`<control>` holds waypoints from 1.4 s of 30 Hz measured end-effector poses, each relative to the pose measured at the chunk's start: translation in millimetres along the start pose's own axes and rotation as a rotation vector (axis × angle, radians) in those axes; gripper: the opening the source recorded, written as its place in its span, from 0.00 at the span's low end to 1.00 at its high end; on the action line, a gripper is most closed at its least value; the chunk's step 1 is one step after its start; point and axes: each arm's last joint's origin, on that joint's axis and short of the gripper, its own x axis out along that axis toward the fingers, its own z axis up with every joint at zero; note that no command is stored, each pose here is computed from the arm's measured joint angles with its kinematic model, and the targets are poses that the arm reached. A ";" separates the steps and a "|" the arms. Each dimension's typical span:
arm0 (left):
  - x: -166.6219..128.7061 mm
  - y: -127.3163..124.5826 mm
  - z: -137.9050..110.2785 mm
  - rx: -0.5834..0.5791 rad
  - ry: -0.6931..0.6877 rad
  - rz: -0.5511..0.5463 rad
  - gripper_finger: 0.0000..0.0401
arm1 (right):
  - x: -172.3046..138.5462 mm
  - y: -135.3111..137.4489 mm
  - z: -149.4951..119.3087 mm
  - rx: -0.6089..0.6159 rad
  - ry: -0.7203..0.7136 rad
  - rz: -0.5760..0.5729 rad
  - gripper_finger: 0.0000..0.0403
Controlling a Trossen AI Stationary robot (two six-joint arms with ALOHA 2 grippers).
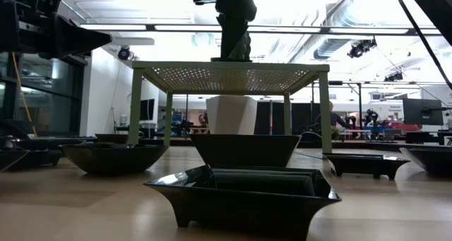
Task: Pick & Place Mini shaped plates
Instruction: Put the distorted square plate on the shelf, then put the square plate on the shelf
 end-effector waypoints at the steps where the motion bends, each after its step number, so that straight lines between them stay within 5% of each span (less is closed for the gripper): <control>1: 0.0 0.0 0.0 0.000 0.000 -0.001 0.00 | 0.0 0.1 0.0 0.000 0.000 0.000 0.08; 13: 0.0 0.0 0.0 0.000 0.000 0.000 0.00 | -13.6 -3.0 -3.2 0.154 -0.021 0.035 0.26; 21: 0.0 0.0 0.0 0.000 0.000 -0.001 0.00 | -48.2 -8.0 -24.6 0.440 0.052 0.093 0.38; 30: 0.0 0.0 0.1 0.000 0.000 0.000 0.00 | -85.8 7.5 -53.6 0.633 0.122 0.143 0.38; 36: 0.0 -0.1 0.0 0.000 -0.001 -0.003 0.00 | -82.7 30.2 -92.9 0.741 0.224 0.163 0.36; 42: 0.0 -0.1 0.0 0.000 -0.001 -0.003 0.00 | -71.8 62.4 -135.7 0.859 0.250 0.301 0.35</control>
